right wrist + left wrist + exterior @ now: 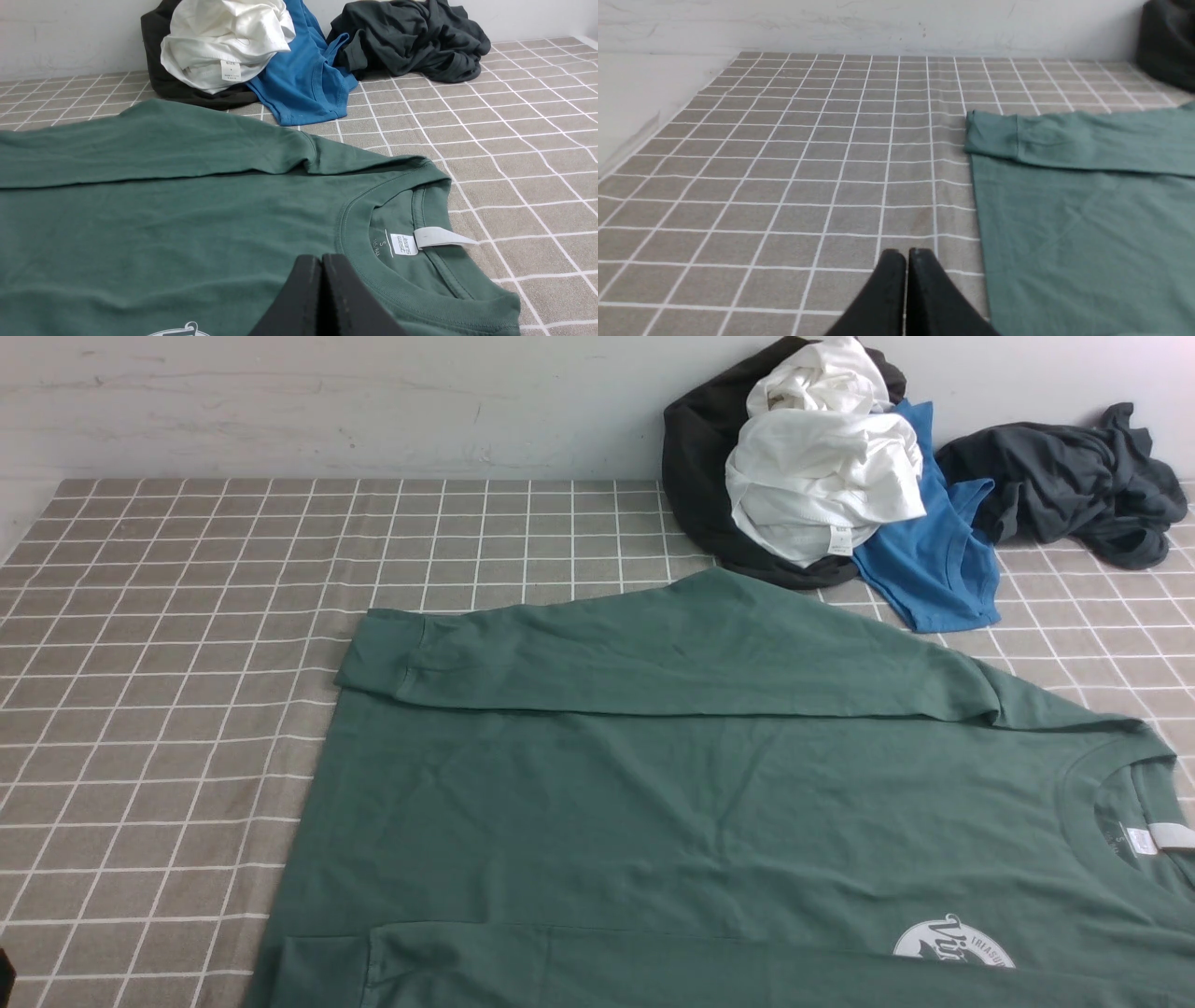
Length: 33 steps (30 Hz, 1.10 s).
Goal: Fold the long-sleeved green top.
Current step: Use the left arm to clamp the cuff closest to it
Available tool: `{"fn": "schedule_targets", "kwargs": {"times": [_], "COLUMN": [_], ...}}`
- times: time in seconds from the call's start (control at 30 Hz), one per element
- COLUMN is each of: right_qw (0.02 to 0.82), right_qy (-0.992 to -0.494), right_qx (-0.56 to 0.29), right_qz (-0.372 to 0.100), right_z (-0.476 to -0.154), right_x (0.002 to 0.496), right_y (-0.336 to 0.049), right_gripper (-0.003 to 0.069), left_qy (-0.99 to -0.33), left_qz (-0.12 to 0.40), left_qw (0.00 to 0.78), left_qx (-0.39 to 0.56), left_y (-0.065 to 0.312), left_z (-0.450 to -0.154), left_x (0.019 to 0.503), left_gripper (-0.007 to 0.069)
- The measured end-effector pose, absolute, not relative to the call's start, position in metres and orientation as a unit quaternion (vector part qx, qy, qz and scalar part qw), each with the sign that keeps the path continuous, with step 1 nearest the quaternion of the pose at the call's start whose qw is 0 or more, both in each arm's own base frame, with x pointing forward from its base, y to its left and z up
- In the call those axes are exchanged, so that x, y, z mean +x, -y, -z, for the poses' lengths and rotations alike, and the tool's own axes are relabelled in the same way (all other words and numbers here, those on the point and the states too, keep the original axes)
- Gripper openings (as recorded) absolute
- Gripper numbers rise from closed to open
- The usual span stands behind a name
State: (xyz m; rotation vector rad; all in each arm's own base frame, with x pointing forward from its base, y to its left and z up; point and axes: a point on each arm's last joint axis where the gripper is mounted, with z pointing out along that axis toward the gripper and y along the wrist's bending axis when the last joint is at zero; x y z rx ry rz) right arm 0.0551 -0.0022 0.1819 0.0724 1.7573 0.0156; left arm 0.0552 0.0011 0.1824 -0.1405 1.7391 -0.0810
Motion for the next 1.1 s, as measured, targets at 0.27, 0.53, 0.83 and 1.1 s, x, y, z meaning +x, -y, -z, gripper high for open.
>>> {"fn": "schedule_targets", "kwargs": {"times": [0.27,0.53,0.83,1.1], "right_qw": [0.629,0.561,0.585,0.662], "right_qy": [-0.751,-0.623,-0.618,-0.678], "right_qx": [0.144,0.367,0.354,0.191], "right_qz": [-0.141,-0.402,-0.388,-0.254], "right_z": [-0.183,-0.194,-0.197,-0.233], "right_x": [0.055,0.056,0.057,0.056], "right_y": [-0.003,-0.009,-0.006,-0.009], "right_gripper": [-0.0014,-0.0014,-0.0014,-0.0014], "left_qy": [-0.711,-0.664,-0.659,-0.679], "left_qz": [0.243,0.344,0.354,0.229], "left_qw": [0.611,0.574,0.571,0.680], "left_qx": [-0.249,-0.333,-0.338,-0.156], "left_y": [0.005,0.008,0.009,0.011], "left_z": [-0.186,-0.189,-0.191,-0.256], "left_x": [0.056,0.056,0.056,0.045], "left_gripper": [-0.0007,-0.0007,-0.0007,-0.0007]}}
